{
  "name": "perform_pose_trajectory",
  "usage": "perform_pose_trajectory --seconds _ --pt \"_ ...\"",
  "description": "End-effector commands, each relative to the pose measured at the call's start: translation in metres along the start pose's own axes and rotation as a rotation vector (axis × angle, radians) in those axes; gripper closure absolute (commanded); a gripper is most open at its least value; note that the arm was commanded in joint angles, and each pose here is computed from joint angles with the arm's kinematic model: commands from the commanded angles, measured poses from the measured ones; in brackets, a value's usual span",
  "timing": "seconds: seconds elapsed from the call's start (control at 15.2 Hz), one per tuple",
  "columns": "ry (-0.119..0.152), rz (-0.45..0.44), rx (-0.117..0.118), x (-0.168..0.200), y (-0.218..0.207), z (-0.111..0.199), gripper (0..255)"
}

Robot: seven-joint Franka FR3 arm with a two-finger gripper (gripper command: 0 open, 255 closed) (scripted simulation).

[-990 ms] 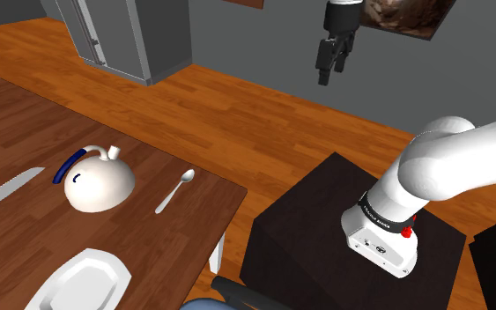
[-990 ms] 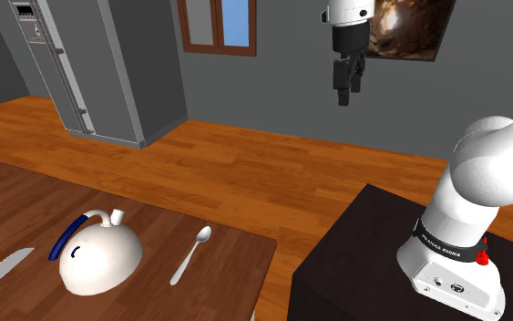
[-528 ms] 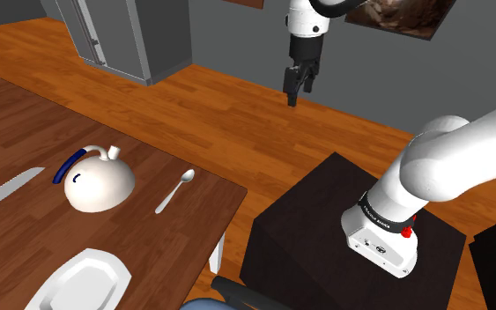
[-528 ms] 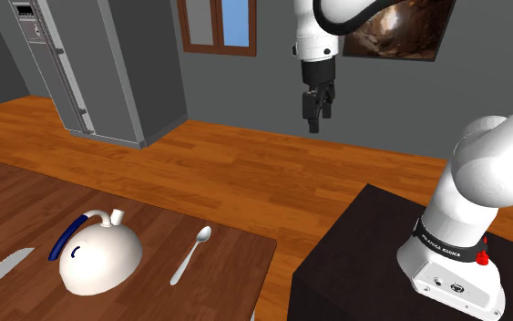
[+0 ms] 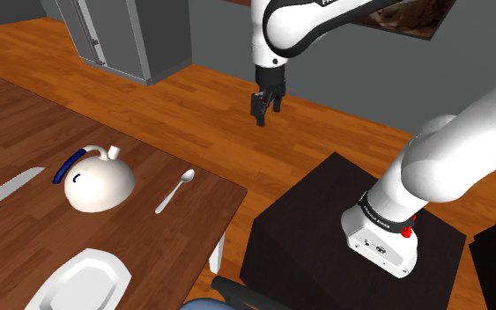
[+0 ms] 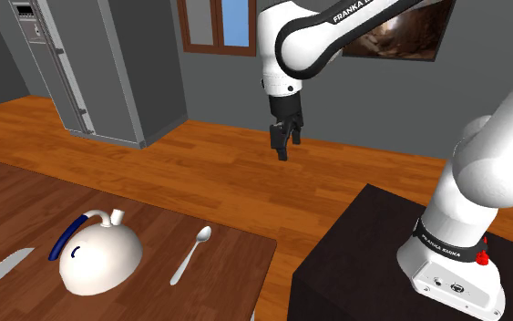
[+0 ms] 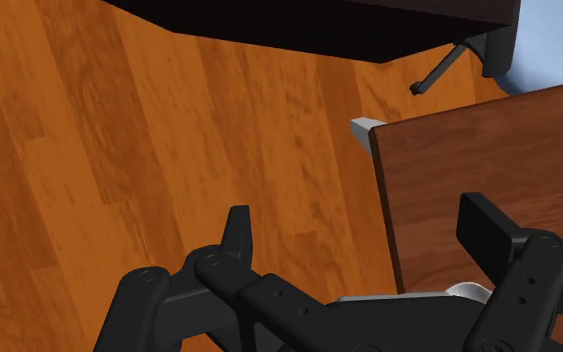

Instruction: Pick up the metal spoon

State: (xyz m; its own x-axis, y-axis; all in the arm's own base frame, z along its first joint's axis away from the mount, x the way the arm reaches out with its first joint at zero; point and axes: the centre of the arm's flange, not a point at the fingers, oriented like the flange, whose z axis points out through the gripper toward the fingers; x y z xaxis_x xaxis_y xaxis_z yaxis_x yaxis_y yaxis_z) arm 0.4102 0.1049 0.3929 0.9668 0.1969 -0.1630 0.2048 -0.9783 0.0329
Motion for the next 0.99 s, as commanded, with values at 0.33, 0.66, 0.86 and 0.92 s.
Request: perform_pose_trajectory --seconds 0.33,0.66,0.86,0.92 --pt "0.004 -0.038 0.013 0.062 -0.04 0.053 0" --pt "0.005 -0.065 0.023 0.105 -0.07 0.092 0" --pt "0.005 -0.081 0.028 0.131 -0.089 0.115 0" --pt "0.006 -0.086 0.03 0.139 -0.095 0.123 0"
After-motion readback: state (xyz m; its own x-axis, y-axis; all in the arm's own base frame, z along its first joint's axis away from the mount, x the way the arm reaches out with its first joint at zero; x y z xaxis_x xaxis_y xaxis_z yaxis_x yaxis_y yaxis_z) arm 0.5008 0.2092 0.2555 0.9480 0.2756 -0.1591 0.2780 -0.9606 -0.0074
